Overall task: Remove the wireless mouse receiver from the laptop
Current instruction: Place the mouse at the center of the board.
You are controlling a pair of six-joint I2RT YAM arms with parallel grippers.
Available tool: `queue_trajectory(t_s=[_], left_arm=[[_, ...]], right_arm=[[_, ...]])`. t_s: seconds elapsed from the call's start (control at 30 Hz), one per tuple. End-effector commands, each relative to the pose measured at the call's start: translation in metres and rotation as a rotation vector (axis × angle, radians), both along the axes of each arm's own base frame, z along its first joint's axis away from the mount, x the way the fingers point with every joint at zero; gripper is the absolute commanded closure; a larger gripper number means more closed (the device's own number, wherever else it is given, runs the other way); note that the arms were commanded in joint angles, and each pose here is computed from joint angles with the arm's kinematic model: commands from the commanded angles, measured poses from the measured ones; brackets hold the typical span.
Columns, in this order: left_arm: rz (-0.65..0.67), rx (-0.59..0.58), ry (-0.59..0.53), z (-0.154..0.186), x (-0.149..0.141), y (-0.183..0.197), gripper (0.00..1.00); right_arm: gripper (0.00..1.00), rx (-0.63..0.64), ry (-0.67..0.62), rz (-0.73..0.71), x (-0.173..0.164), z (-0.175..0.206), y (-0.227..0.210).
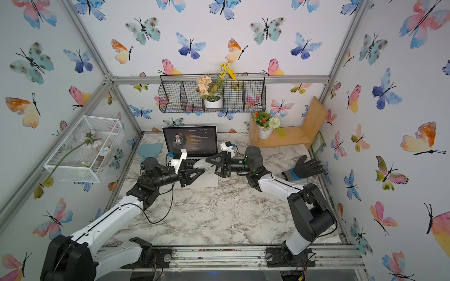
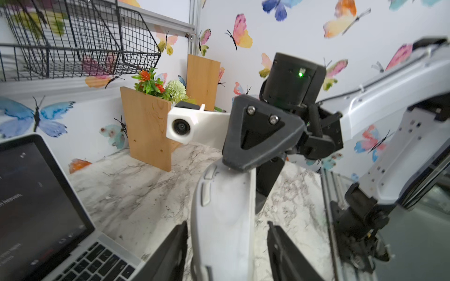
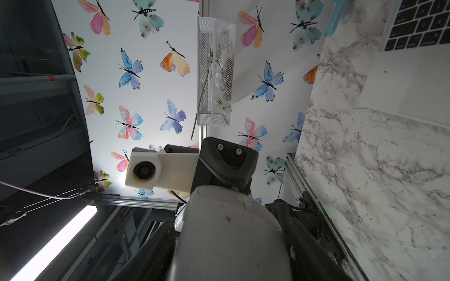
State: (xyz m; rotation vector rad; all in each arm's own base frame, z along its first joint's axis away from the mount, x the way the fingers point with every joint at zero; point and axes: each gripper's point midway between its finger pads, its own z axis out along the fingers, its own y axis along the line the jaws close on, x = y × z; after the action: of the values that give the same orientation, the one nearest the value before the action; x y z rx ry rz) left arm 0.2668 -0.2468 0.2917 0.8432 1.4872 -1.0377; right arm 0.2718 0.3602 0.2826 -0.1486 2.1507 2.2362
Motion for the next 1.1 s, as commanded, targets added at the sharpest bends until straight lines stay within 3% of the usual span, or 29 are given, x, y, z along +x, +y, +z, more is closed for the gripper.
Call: queue_trajectory(t_s=[0.0, 0.03, 0.1, 0.2, 0.3, 0.4, 0.47, 0.53, 0.6, 0.77, 0.83, 1.07], left_arm=[[0.062, -0.031, -0.067, 0.015, 0.002, 0.007, 0.25], [0.073, -0.031, -0.063, 0.015, 0.003, 0.008, 0.21], [0.080, -0.029, -0.053, 0.015, 0.004, 0.008, 0.01], [0.147, -0.020, -0.014, 0.012, 0.013, 0.014, 0.01], [0.359, -0.034, 0.026, 0.004, 0.034, 0.042, 0.01], [0.653, -0.084, 0.072, -0.009, 0.054, 0.094, 0.01], [0.926, -0.110, 0.126, -0.027, 0.063, 0.143, 0.01], [1.181, -0.111, 0.189, -0.050, 0.064, 0.190, 0.01], [1.322, -0.110, 0.229, -0.069, 0.060, 0.220, 0.01], [1.493, -0.105, 0.180, -0.091, 0.042, 0.254, 0.01], [1.535, -0.092, 0.134, -0.096, 0.034, 0.264, 0.01], [1.652, -0.090, 0.024, -0.111, 0.014, 0.287, 0.01]], right_arm=[[0.63, 0.033, -0.073, -0.014, 0.005, 0.018, 0.003], [0.63, 0.028, -0.080, -0.017, 0.007, 0.018, 0.002], [0.64, 0.033, -0.091, -0.022, 0.009, 0.022, 0.000], [0.65, 0.017, -0.118, -0.040, 0.016, 0.023, -0.010], [0.65, -0.114, -0.211, -0.115, 0.034, 0.010, -0.026], [0.64, -0.425, -0.469, -0.250, 0.067, -0.013, -0.053], [0.65, -0.699, -0.626, -0.356, 0.094, -0.036, -0.080], [0.67, -0.901, -0.714, -0.461, 0.116, -0.060, -0.108], [0.67, -1.033, -0.815, -0.558, 0.131, -0.074, -0.130], [0.66, -1.287, -1.106, -0.624, 0.139, -0.106, -0.137], [0.66, -1.381, -1.159, -0.616, 0.135, -0.127, -0.132], [0.64, -1.433, -1.254, -0.776, 0.119, -0.168, -0.131]])
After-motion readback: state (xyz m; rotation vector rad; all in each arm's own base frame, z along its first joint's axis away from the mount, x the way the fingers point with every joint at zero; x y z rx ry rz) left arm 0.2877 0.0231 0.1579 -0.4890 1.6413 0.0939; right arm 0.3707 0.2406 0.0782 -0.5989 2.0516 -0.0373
